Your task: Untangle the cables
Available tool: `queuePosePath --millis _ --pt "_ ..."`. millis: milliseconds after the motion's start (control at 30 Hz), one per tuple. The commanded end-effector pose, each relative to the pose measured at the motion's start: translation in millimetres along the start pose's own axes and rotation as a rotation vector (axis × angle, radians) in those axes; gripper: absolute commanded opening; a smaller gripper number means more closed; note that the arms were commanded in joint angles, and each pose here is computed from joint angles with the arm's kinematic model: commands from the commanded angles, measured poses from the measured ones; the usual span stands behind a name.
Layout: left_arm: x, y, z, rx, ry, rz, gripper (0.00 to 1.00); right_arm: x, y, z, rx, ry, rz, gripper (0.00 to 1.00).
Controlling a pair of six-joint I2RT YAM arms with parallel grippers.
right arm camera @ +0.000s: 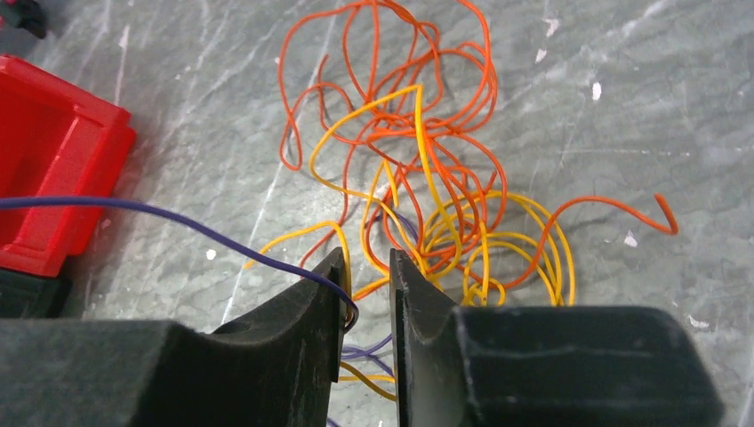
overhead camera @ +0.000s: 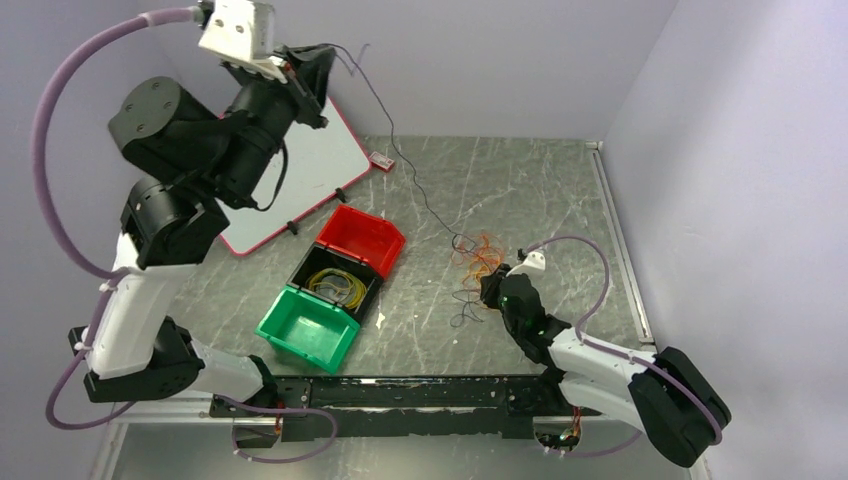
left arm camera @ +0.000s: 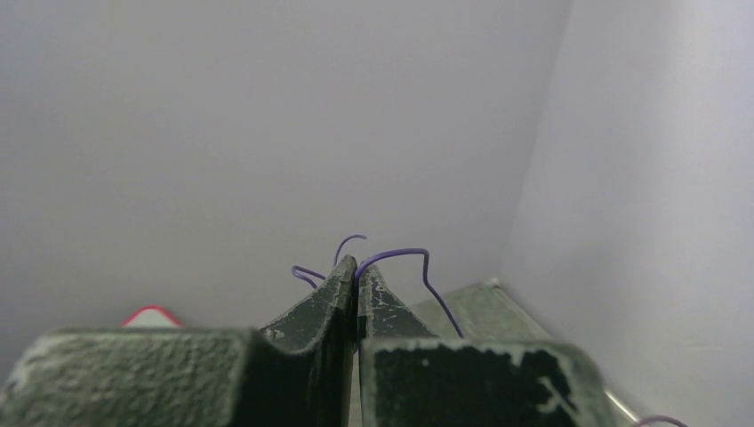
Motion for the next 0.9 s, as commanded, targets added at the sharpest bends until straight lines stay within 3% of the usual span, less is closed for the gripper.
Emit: queuePosePath --millis 0,667,867 --pt "31 -28 45 0.190 0.069 -0.050 0.07 2 4 -3 -0.069 0.035 -0.003 0.26" --pt "48 -72 99 0.457 0.231 -0.002 0.07 1 4 -5 -0.101 0.047 0.004 0.11" --pt "58 -97 131 0.732 0.327 0.058 0.07 -3 8 -7 -0.138 0.047 0.025 0.11"
Point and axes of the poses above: each gripper's point midway between its finger pads, its own y axis out along the fingers, its own z axis along the line the jaws close on, x = y × z, the point moved 6 cm from there along -y, back along the fingers, and after that the axes turned 8 degrees about y, right-handed, at the moved point
